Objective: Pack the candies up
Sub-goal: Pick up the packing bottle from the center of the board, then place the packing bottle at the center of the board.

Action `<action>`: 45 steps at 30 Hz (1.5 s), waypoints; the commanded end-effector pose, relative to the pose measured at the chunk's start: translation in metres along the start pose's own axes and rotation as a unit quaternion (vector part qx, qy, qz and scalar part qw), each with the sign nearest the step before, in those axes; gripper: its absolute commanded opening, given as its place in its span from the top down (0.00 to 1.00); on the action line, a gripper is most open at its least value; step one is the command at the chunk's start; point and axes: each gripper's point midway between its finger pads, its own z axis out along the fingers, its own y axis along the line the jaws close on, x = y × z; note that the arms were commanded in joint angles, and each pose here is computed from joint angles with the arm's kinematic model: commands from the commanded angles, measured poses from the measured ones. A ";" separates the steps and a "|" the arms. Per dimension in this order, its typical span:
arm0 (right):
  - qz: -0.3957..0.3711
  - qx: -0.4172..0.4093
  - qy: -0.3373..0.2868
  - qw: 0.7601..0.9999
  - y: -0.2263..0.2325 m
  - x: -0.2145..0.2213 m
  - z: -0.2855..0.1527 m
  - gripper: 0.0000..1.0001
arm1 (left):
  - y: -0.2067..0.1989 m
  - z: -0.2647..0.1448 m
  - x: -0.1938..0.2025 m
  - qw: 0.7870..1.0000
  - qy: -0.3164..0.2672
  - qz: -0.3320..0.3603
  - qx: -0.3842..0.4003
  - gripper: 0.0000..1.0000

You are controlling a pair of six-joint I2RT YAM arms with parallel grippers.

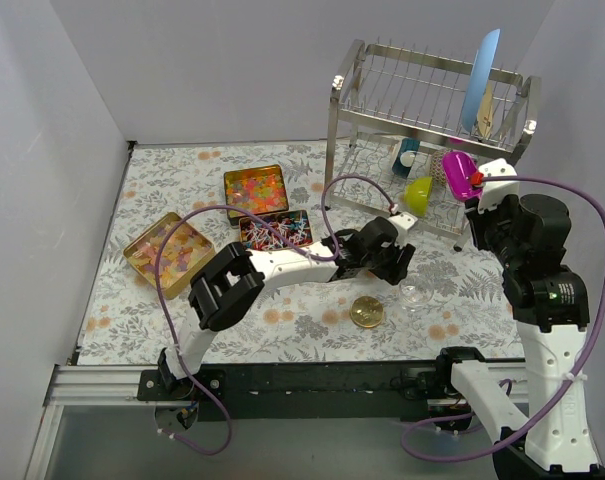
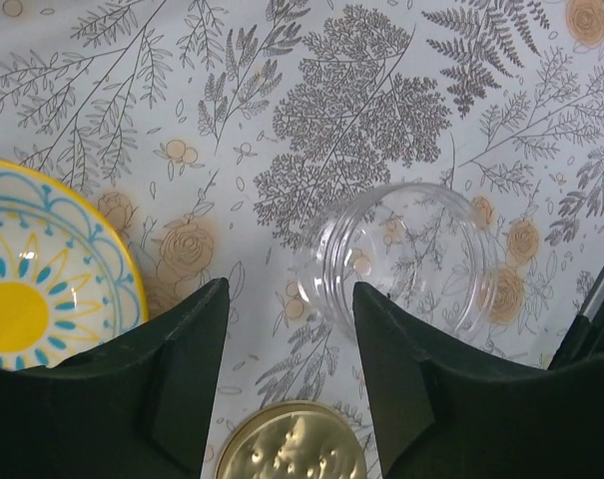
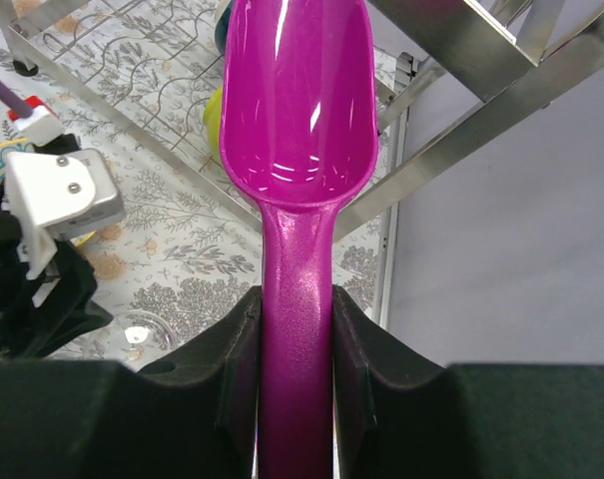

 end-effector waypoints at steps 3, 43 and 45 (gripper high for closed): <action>0.016 0.018 -0.026 0.999 -0.006 -0.010 0.000 0.99 | -0.013 0.010 -0.031 0.999 -0.038 -0.001 -0.002 0.48; 0.000 -0.103 -0.074 0.992 0.038 -0.022 0.030 0.99 | 0.055 -0.195 0.023 0.965 0.060 0.253 -0.026 1.00; -0.017 -0.142 -0.079 0.987 0.052 -0.020 0.030 0.99 | 0.082 -0.202 0.053 0.961 0.091 0.257 -0.053 1.00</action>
